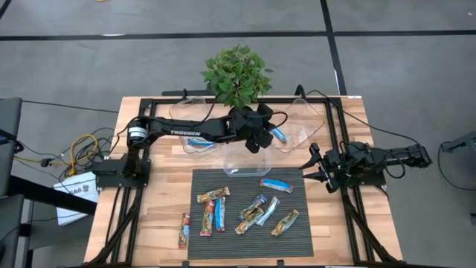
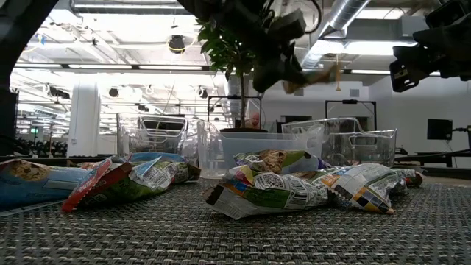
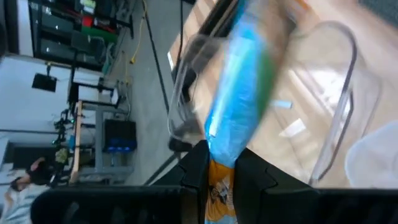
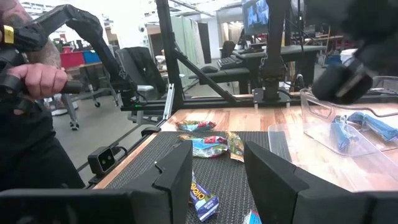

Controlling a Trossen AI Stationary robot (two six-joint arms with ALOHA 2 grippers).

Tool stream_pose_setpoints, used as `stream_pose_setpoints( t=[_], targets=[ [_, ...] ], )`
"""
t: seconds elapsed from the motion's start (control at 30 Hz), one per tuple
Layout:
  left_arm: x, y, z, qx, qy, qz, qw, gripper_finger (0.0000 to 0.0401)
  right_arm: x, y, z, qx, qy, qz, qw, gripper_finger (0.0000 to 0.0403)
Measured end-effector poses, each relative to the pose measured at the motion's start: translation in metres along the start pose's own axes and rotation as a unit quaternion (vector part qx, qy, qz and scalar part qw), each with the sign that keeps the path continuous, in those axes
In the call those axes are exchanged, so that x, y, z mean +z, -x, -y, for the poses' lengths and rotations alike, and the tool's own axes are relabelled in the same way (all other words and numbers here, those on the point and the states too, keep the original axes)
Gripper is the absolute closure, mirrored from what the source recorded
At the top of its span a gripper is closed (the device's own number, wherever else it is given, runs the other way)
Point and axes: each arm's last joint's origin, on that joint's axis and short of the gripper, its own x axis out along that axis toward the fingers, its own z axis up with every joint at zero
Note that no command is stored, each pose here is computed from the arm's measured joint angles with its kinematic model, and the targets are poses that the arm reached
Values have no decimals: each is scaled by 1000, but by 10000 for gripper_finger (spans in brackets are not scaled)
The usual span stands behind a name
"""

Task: Pick and place Granola Bars by type
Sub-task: Put the yellow granola bar into the right transparent bin

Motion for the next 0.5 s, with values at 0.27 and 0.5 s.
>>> stream_pose_setpoints(
  t=[0.27, 0.5],
  targets=[
    [-2, -17, 12, 14, 0, -19, 1000, 360, 0, 0, 0, 0, 0, 0, 1000, 266],
    [-3, -26, 20, 10, 4, -15, 1000, 360, 0, 0, 0, 0, 0, -1, 1000, 265]
  ],
)
